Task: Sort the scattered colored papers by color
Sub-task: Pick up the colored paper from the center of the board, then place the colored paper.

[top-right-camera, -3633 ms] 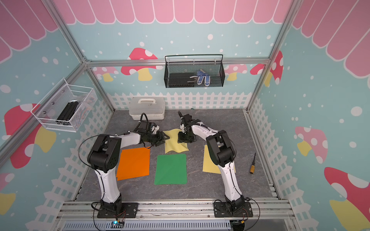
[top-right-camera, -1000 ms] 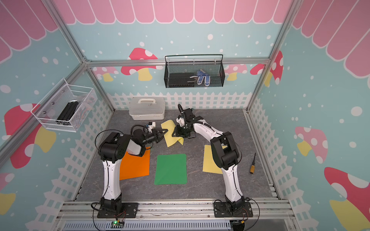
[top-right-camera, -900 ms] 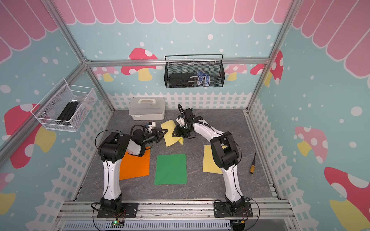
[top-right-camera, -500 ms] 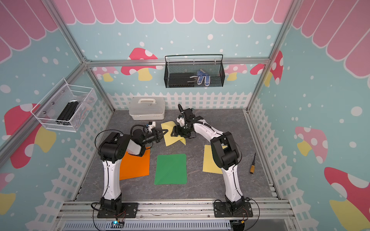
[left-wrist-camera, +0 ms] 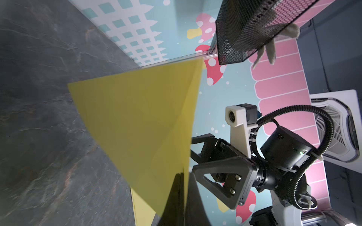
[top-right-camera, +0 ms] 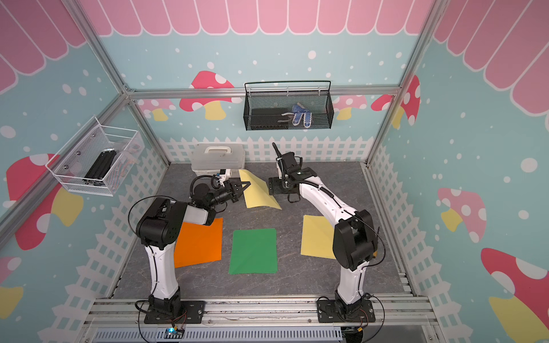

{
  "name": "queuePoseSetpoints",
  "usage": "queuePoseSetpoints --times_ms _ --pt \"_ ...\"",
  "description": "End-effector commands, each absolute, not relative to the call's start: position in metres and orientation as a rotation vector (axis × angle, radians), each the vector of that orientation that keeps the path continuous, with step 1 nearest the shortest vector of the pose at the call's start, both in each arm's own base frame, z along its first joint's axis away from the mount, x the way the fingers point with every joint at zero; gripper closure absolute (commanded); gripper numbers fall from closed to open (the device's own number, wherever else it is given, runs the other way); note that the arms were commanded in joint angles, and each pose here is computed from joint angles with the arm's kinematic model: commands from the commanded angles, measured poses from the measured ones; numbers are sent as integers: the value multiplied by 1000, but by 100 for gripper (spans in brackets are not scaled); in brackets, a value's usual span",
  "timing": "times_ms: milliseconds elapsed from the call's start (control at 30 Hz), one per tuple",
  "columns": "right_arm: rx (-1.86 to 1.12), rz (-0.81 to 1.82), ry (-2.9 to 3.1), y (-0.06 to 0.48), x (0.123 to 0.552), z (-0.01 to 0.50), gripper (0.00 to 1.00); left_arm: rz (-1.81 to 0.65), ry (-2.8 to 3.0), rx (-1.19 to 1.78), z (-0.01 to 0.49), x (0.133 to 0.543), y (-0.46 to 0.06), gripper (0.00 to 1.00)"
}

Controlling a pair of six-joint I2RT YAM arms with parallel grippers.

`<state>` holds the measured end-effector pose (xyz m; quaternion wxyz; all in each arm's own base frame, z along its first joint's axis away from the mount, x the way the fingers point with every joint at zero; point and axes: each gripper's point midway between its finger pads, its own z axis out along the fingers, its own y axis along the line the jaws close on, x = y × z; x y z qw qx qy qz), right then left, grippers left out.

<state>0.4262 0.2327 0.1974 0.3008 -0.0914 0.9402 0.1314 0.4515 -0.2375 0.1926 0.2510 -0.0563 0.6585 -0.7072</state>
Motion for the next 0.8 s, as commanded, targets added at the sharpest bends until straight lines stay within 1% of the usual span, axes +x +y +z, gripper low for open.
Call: queuePoseSetpoints --times_ms 0,100,300,433,533,767 --pt "-189 162 2435 195 414 223 13 -1929 1821 -20 224 437 -264 100" --pt "-170 143 2379 179 398 249 11 -1865 1949 60 224 424 -297 100" --pt "-112 116 2303 145 364 284 10 -1664 2192 291 226 392 -373 100" --pt "-76 95 2245 121 339 306 8 -1731 2207 346 236 381 -424 100" --pt "-52 68 2219 104 323 317 6 -1781 2228 398 231 365 -461 100" --pt "11 66 2202 81 296 321 6 -1891 2238 367 204 344 -512 100"
